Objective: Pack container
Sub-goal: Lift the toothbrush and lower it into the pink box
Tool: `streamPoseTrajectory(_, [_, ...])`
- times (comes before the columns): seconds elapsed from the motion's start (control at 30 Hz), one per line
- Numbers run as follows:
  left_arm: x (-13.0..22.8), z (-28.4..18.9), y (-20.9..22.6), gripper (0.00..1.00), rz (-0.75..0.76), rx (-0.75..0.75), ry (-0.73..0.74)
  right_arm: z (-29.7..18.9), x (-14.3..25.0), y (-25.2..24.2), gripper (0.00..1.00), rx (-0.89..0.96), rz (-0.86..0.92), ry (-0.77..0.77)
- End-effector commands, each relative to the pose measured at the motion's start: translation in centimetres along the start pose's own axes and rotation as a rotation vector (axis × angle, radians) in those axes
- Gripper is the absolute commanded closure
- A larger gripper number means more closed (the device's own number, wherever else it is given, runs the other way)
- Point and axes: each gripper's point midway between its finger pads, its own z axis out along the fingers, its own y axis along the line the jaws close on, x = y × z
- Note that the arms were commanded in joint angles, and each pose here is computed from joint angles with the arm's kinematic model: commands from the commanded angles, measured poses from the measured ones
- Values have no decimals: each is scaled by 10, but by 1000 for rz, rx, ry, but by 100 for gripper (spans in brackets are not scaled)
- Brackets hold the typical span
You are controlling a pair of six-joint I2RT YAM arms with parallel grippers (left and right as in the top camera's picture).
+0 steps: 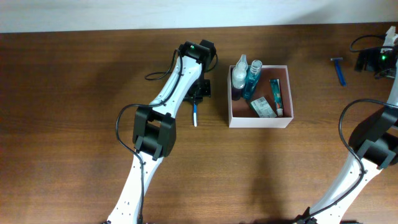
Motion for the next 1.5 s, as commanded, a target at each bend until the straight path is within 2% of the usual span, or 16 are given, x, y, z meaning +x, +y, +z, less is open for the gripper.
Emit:
streamPoseTrajectory(0.0, [-6, 2, 8, 99, 39, -10, -4, -3, -5, -2, 1, 12, -8, -14])
streamPoseTrajectory(0.17, [-24, -55, 25, 99, 24, -11, -137, -3, -5, -2, 1, 12, -8, -14])
streamPoseTrajectory(0.37, [-43, -182, 30, 99, 30, 83, -480, -3, -5, -2, 1, 12, -8, -14])
streamPoseTrajectory(0.5, [-37, -264, 16, 99, 54, 174, -702, -3, -5, -2, 1, 12, -8, -14])
streamPoseTrajectory(0.63, [-18, -306, -21, 99, 122, 249, -810, -3, -5, -2, 1, 12, -8, -14])
streamPoseTrajectory(0.77, [8, -313, -78, 99, 275, 285, -844, -3, -5, -2, 1, 12, -8, -14])
streamPoseTrajectory(0.9, [41, -313, -133, 99, 538, 265, -883, -3, -5, -2, 1, 12, -8, -14])
streamPoseTrajectory(1.03, [63, -299, -170, 99, 686, 252, -873, -3, -5, -2, 1, 12, -8, -14])
streamPoseTrajectory(1.47, [45, -212, -199, 99, 737, 191, -728, -3, -5, -2, 1, 12, -8, -14])
